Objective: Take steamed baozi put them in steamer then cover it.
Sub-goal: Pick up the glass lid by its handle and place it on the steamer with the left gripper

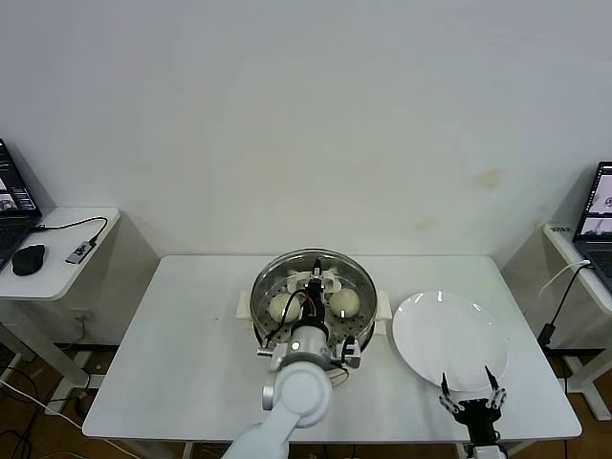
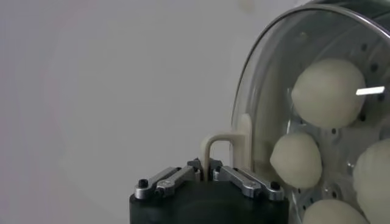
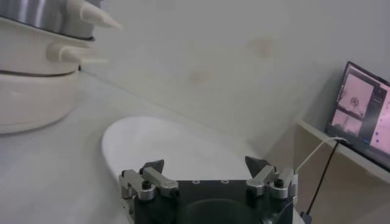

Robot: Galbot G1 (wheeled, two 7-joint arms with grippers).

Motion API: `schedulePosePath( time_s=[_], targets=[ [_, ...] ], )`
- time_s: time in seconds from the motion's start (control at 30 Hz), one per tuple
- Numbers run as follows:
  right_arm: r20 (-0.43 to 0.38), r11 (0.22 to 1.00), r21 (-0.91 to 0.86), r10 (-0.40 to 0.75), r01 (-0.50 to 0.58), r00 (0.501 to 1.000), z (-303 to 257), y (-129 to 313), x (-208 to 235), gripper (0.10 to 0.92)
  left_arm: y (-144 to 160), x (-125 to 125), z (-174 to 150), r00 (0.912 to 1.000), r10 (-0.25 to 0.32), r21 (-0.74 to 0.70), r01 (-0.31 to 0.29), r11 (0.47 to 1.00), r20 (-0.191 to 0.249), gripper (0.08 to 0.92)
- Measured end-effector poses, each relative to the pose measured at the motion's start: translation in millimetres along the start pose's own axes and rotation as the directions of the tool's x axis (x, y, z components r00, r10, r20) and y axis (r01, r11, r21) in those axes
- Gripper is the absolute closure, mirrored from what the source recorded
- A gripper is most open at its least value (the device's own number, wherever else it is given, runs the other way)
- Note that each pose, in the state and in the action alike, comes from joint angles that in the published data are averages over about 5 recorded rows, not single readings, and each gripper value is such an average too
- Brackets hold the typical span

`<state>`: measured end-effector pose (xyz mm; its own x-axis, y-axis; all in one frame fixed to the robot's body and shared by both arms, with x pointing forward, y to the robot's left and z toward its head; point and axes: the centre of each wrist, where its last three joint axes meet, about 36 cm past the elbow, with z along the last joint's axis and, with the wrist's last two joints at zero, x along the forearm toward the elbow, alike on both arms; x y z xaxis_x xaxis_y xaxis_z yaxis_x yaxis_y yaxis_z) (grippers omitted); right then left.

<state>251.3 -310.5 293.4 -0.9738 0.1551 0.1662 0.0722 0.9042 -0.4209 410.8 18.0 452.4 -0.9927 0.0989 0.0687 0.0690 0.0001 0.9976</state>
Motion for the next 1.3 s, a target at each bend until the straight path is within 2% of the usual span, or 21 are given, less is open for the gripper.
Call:
schedulePosePath(
  time_s=[1.3],
  targets=[
    [-0.007, 1.0, 0.007, -0.028, 0.028, 1.0, 4.3, 7.0, 1.9, 0.2, -10.7, -5.1, -5.0, 0.9996, 0.024, 0.023, -0.024, 0.999, -0.016, 0.862]
  ],
)
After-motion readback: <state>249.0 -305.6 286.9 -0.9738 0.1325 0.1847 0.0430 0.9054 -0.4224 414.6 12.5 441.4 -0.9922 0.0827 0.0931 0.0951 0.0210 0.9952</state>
